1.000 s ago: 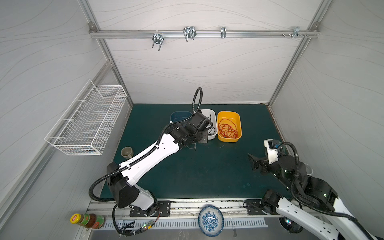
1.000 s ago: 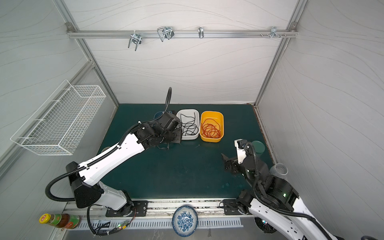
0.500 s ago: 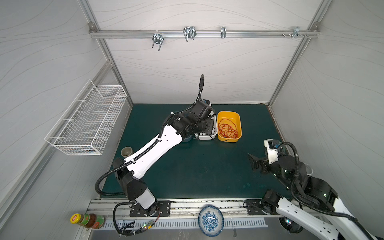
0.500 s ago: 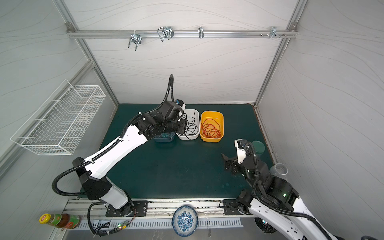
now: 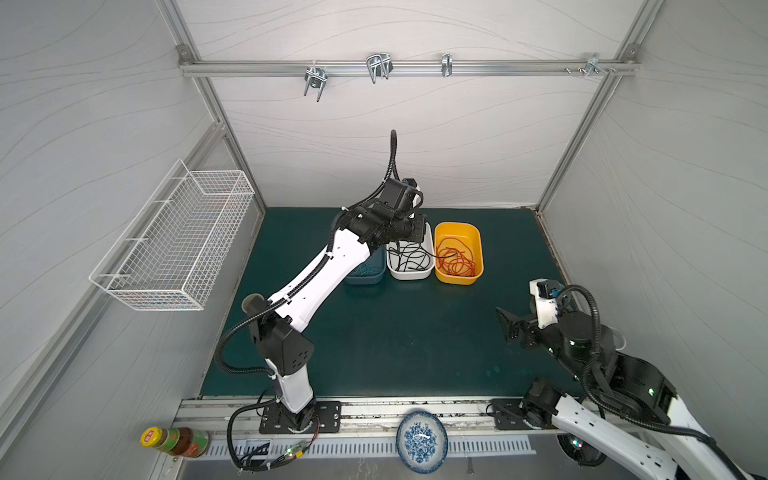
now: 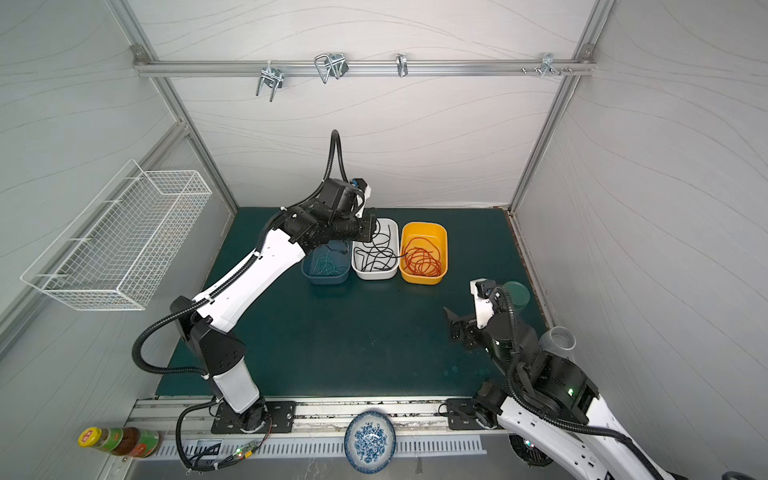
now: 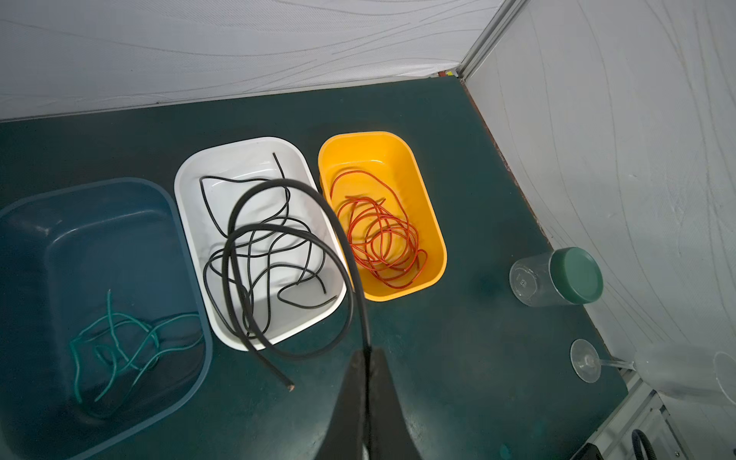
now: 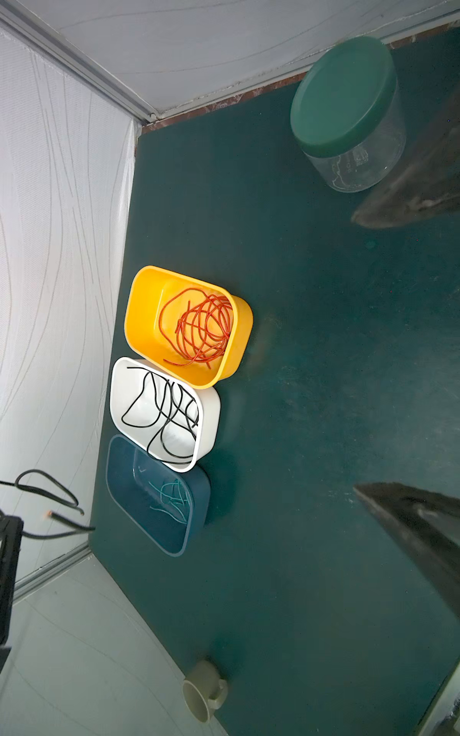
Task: Untangle the cables
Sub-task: 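Lift the black cable with the left gripper and carry it over the white bin, then lower the black cable into the white bin and open the left gripper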
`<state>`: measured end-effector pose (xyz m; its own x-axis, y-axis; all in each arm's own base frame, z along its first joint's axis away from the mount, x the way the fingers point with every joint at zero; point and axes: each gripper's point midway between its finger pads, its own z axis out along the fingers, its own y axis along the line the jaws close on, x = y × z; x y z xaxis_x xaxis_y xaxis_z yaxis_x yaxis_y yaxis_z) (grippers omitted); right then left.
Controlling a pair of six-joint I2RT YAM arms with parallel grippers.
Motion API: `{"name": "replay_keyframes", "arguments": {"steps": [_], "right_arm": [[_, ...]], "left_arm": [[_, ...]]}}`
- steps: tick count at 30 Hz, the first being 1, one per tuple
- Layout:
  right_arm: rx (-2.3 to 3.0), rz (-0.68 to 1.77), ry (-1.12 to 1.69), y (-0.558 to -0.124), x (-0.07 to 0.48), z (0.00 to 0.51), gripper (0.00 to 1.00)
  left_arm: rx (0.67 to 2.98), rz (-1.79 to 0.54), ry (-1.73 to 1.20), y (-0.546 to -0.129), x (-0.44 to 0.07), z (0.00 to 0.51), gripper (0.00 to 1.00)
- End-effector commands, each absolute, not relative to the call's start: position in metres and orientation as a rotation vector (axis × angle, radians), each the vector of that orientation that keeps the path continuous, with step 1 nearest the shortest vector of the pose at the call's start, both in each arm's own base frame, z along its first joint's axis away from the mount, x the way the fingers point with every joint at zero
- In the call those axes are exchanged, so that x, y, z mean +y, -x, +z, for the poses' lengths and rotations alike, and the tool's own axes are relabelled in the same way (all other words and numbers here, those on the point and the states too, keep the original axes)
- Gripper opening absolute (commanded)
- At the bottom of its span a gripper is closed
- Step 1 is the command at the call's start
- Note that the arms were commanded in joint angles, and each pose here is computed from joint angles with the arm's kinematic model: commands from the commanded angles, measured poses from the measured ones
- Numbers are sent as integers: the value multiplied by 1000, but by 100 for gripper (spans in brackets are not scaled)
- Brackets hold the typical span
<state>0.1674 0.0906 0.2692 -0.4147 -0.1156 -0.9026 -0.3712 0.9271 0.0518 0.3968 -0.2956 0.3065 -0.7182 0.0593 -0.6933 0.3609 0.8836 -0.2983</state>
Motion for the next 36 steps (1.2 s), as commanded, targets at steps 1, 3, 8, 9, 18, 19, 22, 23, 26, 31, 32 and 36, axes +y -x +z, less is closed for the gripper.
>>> {"name": "replay_keyframes", "arguments": {"steps": [1,3,8,9,18,19,22,23,26,31,32,36], "right_arm": [[1966,297,331,-168,88,274,99],[1965,299,330,-168,88,274,99],[1960,302,326,-168,87,275,99],[1957,303,328,-167,87,276,99],[1965,299,339,-169,90,275,99],[1965,298,335,-169,89,275,99],[1963,297,326,-170,88,275,99],[1962,300,326,-171,89,276,99],[1968,303,321,-172,89,275,99],[1971,304,309,-174,88,275,99],[1972,306,309,-174,88,275,99],[1972,308,309,-173,88,274,99]], "left_arm": [[2279,-592,-312,-419,-304,314,0],[2290,-578,-311,-429,-305,305,0],[2328,-552,-299,-452,-305,278,0],[2338,-554,-292,-456,-304,272,0],[2404,-535,-273,-487,-302,222,0],[2409,-552,-272,-488,-304,218,0],[2435,-605,-257,-493,-309,202,0],[2441,-623,-250,-494,-310,198,0],[2466,-657,-231,-497,-314,184,0],[2509,-708,-213,-496,-321,159,0],[2521,-710,-210,-495,-322,153,0],[2553,-682,-193,-494,-318,133,0]]}}
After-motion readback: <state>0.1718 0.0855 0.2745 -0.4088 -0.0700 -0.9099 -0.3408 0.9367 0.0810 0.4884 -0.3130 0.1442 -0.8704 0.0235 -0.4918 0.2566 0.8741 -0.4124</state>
